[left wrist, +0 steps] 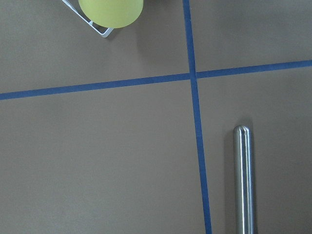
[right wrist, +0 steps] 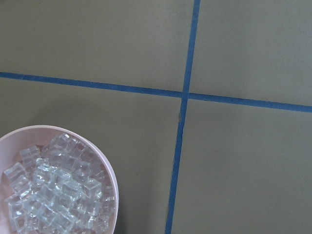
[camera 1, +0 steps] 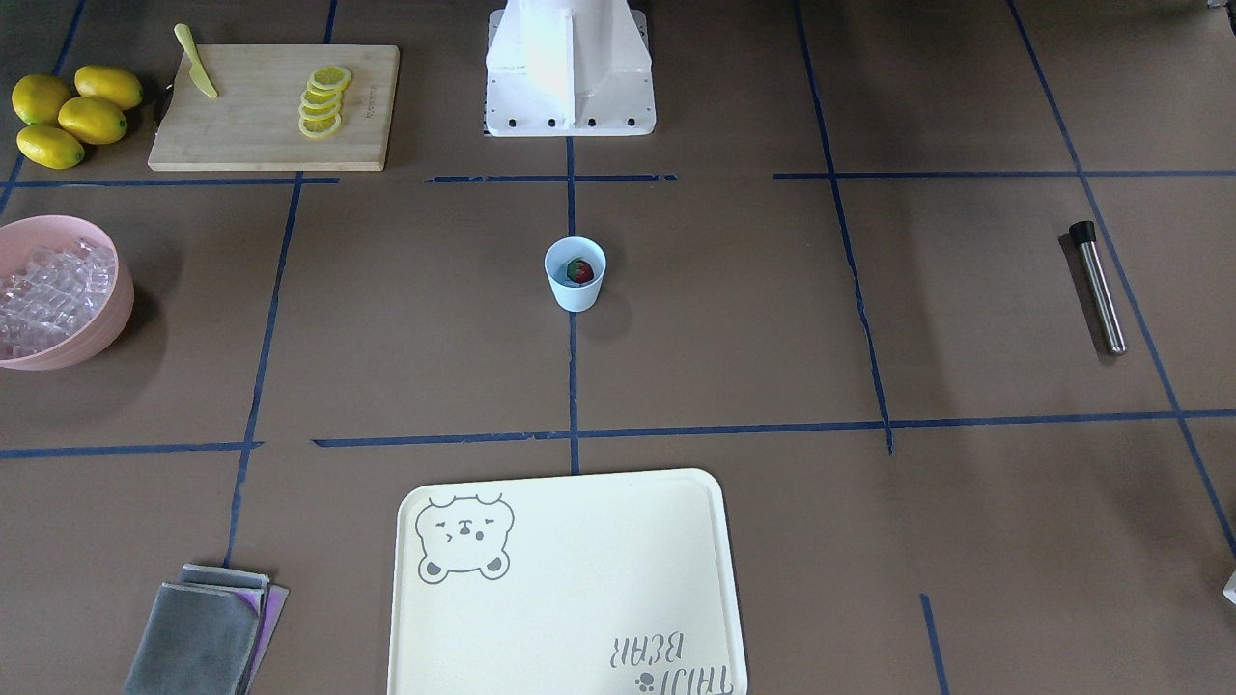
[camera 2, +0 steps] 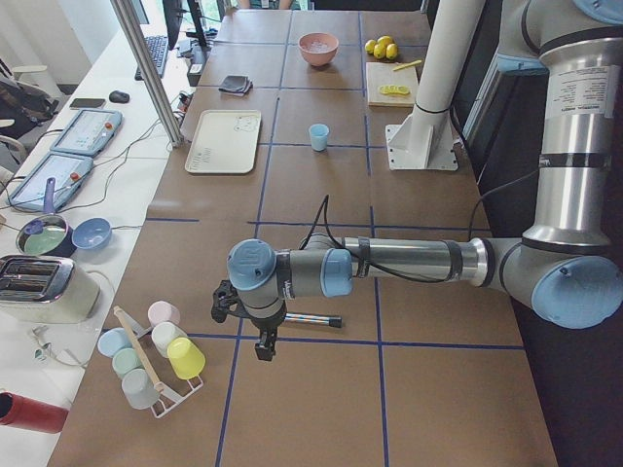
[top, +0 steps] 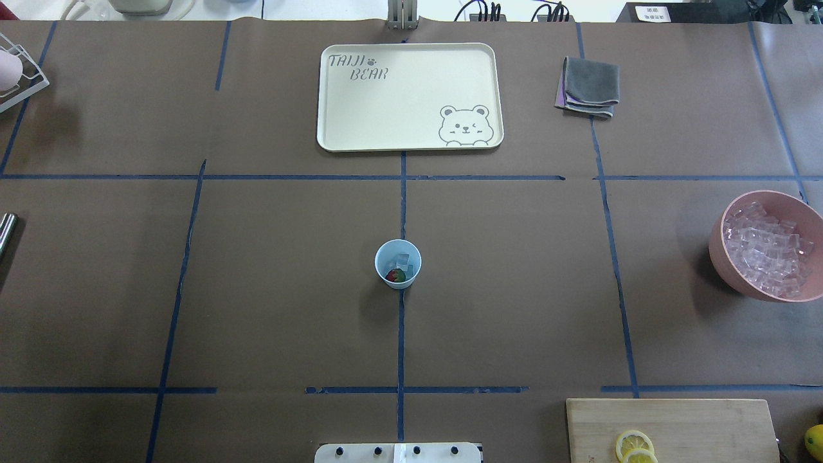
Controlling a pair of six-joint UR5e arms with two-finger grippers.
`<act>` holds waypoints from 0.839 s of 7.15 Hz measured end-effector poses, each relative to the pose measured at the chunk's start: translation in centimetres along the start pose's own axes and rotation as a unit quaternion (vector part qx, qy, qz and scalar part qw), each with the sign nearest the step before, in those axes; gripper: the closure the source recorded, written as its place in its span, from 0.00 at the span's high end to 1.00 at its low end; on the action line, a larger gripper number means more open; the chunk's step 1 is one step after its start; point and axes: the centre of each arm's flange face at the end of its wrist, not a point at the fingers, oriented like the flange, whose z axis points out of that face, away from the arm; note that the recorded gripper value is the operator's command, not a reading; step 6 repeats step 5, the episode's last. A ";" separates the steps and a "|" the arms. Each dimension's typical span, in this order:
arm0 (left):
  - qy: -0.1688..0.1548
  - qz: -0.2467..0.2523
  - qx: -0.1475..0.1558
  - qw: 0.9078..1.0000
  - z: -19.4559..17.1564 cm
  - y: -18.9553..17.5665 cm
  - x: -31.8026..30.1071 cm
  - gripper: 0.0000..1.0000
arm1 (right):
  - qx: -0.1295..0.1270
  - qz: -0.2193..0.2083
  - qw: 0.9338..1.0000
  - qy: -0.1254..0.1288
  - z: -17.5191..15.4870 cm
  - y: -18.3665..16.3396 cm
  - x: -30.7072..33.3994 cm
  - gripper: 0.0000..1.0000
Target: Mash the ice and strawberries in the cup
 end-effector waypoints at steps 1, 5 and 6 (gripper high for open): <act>0.000 0.000 0.000 1.000 0.0 0.0 0.0 1.00 | 0.000 0.000 1.000 0.000 0.0 0.0 0.0 0.99; -0.001 0.000 0.005 1.000 -0.4 0.1 -0.2 1.00 | 0.001 -0.001 1.000 0.001 -0.1 -0.1 0.0 0.99; -0.001 0.000 0.005 1.000 -0.4 0.1 -0.2 1.00 | 0.001 -0.001 1.000 0.001 -0.1 -0.1 0.0 0.99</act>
